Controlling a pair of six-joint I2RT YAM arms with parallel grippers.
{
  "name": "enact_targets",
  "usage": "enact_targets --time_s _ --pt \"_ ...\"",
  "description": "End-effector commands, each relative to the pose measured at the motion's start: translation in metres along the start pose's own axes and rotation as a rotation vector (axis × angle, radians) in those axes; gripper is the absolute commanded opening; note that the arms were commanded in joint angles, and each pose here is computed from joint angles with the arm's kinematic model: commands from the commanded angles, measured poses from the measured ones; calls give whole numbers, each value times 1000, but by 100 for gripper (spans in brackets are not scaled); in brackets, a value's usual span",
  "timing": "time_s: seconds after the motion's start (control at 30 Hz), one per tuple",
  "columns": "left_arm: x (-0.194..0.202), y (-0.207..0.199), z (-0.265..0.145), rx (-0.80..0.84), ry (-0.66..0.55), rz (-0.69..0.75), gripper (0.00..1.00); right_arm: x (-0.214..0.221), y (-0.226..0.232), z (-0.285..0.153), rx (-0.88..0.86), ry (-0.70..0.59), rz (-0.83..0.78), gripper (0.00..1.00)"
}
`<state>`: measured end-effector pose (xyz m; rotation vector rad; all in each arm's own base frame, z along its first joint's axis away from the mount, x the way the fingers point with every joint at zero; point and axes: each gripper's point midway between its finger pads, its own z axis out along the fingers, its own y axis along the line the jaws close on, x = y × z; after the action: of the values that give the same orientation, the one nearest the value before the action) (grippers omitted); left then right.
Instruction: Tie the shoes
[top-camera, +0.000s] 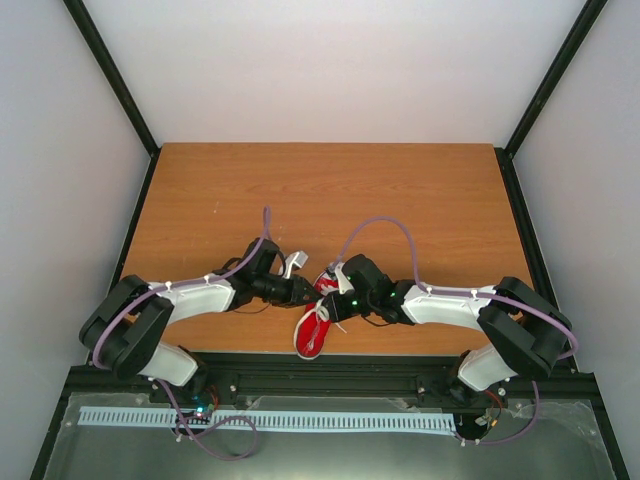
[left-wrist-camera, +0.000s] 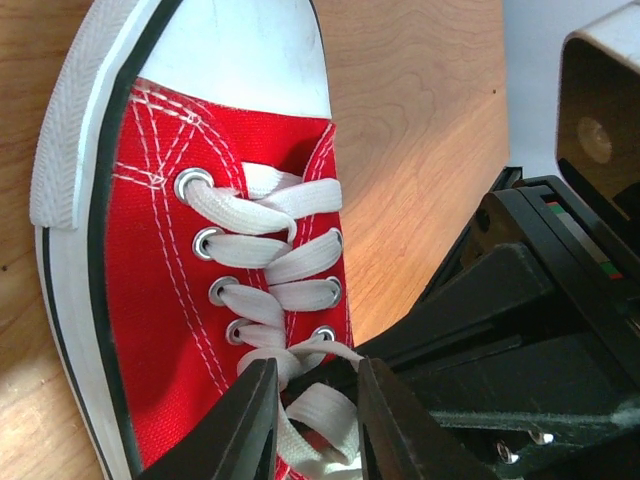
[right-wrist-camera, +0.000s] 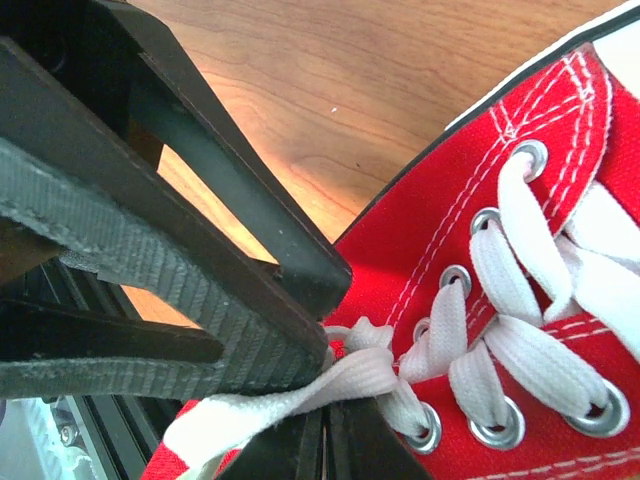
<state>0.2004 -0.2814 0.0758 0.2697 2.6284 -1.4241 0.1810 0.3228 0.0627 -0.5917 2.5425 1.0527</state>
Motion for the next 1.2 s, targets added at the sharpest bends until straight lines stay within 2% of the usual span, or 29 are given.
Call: enact_targets --time_s 0.0,0.37,0.57,0.83,1.03,1.17 --pt "-2 -16 5 51 18 37 23 0 1 0 2 -8 -10 3" --pt "-3 -14 1 22 -21 24 2 -3 -1 -7 31 -36 -10 3" --pt "-4 -7 -2 -9 -55 -3 1 -5 -7 -22 83 -70 -11 4" --pt "-7 -7 -4 -15 -77 -6 1 2 -14 -42 130 -94 -8 24" --pt "-6 -7 -4 -16 -74 -9 1 -10 29 -66 -30 -177 -148 48" --pt "-7 -7 -4 -18 -75 -9 1 -13 49 -68 -73 -188 -222 54"
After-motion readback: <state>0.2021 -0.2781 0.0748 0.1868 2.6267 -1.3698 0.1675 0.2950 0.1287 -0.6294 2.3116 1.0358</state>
